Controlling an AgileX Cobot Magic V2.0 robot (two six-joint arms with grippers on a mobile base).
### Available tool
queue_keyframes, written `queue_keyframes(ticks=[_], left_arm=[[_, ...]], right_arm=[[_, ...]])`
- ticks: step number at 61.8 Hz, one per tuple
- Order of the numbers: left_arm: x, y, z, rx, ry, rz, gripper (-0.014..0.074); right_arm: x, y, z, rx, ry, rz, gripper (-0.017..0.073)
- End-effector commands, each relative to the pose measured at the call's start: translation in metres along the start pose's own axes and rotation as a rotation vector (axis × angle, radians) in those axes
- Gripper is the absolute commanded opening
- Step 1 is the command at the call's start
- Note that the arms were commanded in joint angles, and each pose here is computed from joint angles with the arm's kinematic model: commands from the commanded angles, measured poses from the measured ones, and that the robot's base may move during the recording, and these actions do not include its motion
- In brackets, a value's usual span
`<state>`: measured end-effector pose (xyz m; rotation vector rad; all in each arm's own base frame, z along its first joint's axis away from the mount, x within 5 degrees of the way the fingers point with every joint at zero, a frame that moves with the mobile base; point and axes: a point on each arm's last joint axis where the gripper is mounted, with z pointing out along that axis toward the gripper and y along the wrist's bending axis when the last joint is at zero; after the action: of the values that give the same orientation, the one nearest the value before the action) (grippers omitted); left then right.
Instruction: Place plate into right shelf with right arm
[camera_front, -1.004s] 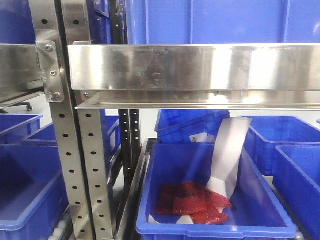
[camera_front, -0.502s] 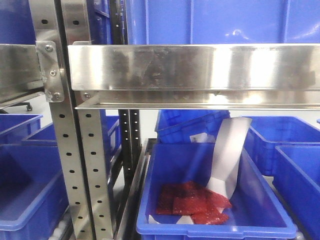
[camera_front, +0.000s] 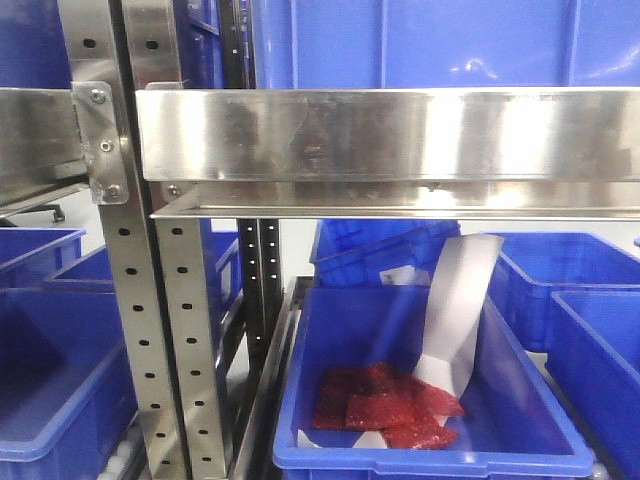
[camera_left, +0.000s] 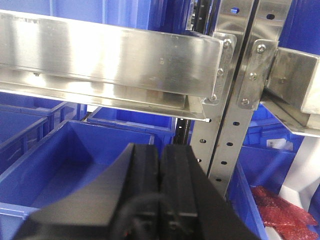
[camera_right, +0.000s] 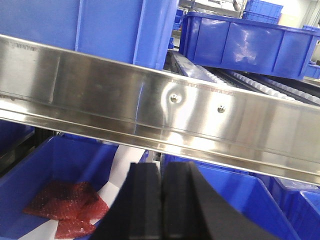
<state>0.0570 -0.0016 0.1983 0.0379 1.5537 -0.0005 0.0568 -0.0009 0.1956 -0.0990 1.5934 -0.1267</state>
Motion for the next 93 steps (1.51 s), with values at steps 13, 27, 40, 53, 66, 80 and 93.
queue_keyframes(ticks=[13,27,40,53,66,80,93], left_arm=[[-0.0052,0.0011,-0.0008,-0.012,-0.089,-0.015,-0.0128],[-0.0052,0.0011,-0.0008,-0.012,-0.089,-0.015,-0.0128],[-0.0052,0.0011,-0.0008,-0.012,-0.089,-0.015,-0.0128],[-0.0052,0.0011,-0.0008,-0.012,-0.089,-0.015,-0.0128],[-0.0052,0.0011,-0.0008,-0.012,-0.089,-0.015,-0.0128],[-0.0052,0.0011,-0.0008,-0.012,-0.089,-0.015,-0.0128],[-0.0052,0.0011,-0.0008,-0.012,-0.089,-0.015,-0.0128]], right_arm=[[-0.0136,-0.0029,-0.0029,0.031,-0.116,-0.012,0.0053],[-0.0208,-0.0043,-0.0041,0.044,-0.197,0.023,0.0053],[-0.0208,-0.004,-0.004,0.024,-0.2,0.187,0.0053],[-0.0206,-0.004,-0.004,0.024,-0.198,0.187,0.0053],[-0.0206,-0.004,-0.004,0.024,-0.198,0.187,0.0053],[-0.0206,-0.004,-0.004,0.024,-0.198,0.187,0.0053],[-0.0206,-0.004,-0.004,0.024,-0.198,0.187,0.0053]])
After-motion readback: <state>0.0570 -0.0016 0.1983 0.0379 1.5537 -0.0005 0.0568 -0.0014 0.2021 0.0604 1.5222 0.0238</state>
